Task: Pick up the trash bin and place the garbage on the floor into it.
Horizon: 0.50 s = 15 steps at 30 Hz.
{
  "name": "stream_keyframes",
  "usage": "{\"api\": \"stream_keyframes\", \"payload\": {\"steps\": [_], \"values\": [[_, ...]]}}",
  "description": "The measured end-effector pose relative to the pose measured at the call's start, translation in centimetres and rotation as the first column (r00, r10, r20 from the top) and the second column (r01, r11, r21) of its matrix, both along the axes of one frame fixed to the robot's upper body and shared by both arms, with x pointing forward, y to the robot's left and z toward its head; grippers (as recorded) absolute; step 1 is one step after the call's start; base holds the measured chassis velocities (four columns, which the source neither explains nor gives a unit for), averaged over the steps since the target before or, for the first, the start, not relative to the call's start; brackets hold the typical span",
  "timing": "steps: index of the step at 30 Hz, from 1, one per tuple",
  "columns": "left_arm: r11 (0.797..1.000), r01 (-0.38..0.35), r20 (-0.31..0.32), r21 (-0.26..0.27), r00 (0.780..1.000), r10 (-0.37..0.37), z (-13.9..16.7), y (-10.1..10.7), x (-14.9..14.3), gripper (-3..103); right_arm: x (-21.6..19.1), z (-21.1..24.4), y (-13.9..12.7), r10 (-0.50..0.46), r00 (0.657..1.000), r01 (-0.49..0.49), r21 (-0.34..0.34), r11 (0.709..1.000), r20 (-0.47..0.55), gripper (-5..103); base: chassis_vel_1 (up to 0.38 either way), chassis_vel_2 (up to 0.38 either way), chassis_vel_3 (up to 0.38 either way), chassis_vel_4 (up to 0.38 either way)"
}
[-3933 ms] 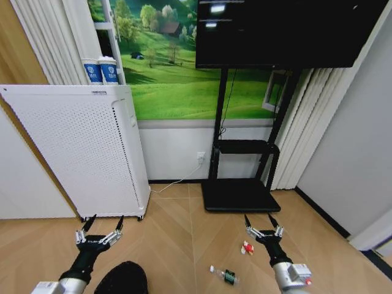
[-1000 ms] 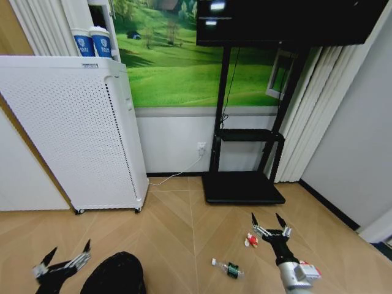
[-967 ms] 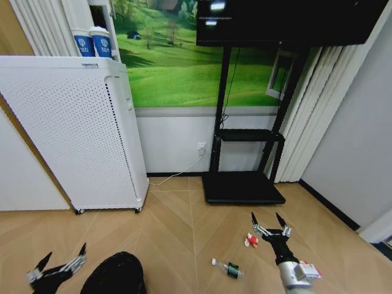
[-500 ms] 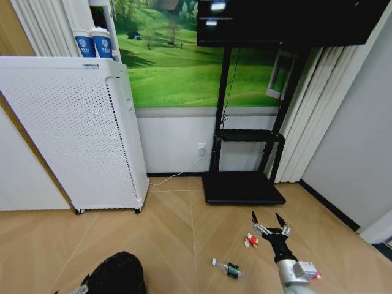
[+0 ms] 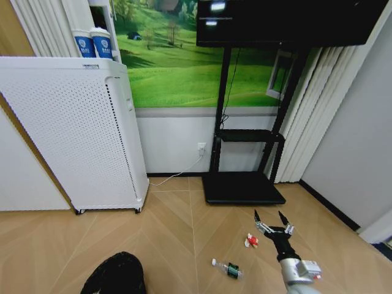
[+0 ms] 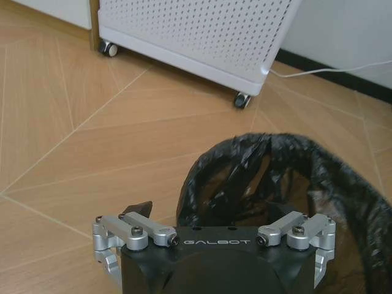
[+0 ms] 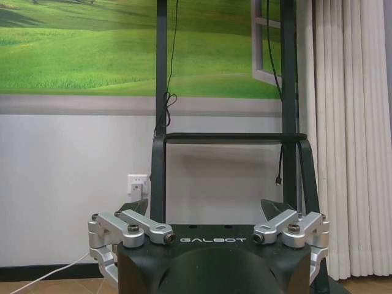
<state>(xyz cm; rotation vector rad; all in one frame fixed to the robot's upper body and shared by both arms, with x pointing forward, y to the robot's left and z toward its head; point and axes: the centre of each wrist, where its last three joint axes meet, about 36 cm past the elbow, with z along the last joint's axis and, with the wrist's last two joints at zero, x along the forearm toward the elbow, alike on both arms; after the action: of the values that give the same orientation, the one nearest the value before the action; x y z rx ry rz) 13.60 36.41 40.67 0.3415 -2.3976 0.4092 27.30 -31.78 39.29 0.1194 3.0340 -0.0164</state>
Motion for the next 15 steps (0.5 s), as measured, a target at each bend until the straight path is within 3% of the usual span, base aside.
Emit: {"api": "stream_keyframes", "payload": {"steps": [4,7,14,15], "values": [[1.000,-0.006,-0.041,0.019,0.999,0.007,-2.5,0.0,0.1,100,0.0,0.2,-0.1,0.000,1.000,0.000,-0.002,1.000,0.003,100,0.000,0.000,0.000,0.000],[0.999,-0.003,-0.039,0.037,0.999,0.005,-3.3,-0.2,0.2,101,0.0,0.2,-0.1,-0.001,1.000,0.001,-0.003,1.000,0.002,100,0.000,0.000,0.000,0.000],[0.999,0.008,-0.006,0.036,1.000,-0.008,-4.2,-0.7,0.3,81,-0.2,0.1,0.2,0.009,1.000,-0.009,-0.002,1.000,0.002,100,0.000,0.000,0.000,0.000],[0.999,0.008,-0.001,0.034,1.000,-0.008,-4.3,-0.8,0.3,70,-0.3,0.1,0.3,0.013,1.000,-0.013,-0.002,1.000,0.003,100,0.000,0.000,0.000,0.000]]}}
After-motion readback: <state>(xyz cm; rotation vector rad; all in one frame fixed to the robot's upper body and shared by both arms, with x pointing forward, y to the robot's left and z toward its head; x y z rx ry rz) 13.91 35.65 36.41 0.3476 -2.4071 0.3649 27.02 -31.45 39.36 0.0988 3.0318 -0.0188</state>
